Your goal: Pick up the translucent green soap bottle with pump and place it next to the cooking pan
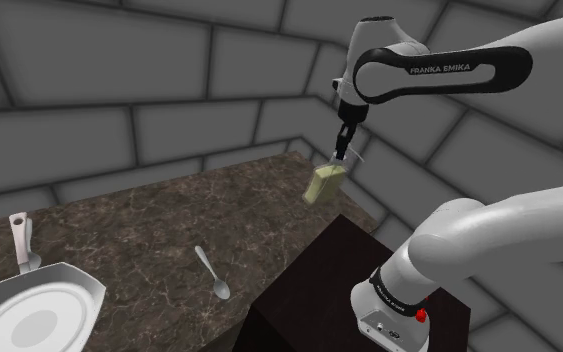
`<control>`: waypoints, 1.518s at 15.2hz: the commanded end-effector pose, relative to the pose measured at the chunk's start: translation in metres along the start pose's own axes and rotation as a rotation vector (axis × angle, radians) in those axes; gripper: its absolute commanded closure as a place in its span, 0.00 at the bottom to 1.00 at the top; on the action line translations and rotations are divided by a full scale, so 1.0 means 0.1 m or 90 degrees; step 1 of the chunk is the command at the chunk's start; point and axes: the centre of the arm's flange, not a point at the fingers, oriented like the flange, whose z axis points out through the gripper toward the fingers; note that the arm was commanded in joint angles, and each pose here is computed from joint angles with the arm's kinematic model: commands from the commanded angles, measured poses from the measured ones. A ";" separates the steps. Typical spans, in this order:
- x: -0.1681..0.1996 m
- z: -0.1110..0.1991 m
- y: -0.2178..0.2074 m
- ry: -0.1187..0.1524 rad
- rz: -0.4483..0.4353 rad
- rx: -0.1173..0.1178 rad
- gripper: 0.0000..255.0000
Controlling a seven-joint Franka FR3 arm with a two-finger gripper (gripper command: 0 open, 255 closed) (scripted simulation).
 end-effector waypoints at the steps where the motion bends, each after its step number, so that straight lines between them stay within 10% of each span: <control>1: -0.03 -0.10 0.01 0.000 0.000 0.000 1.00; 23: -0.23 -1.23 0.18 0.000 0.000 0.000 1.00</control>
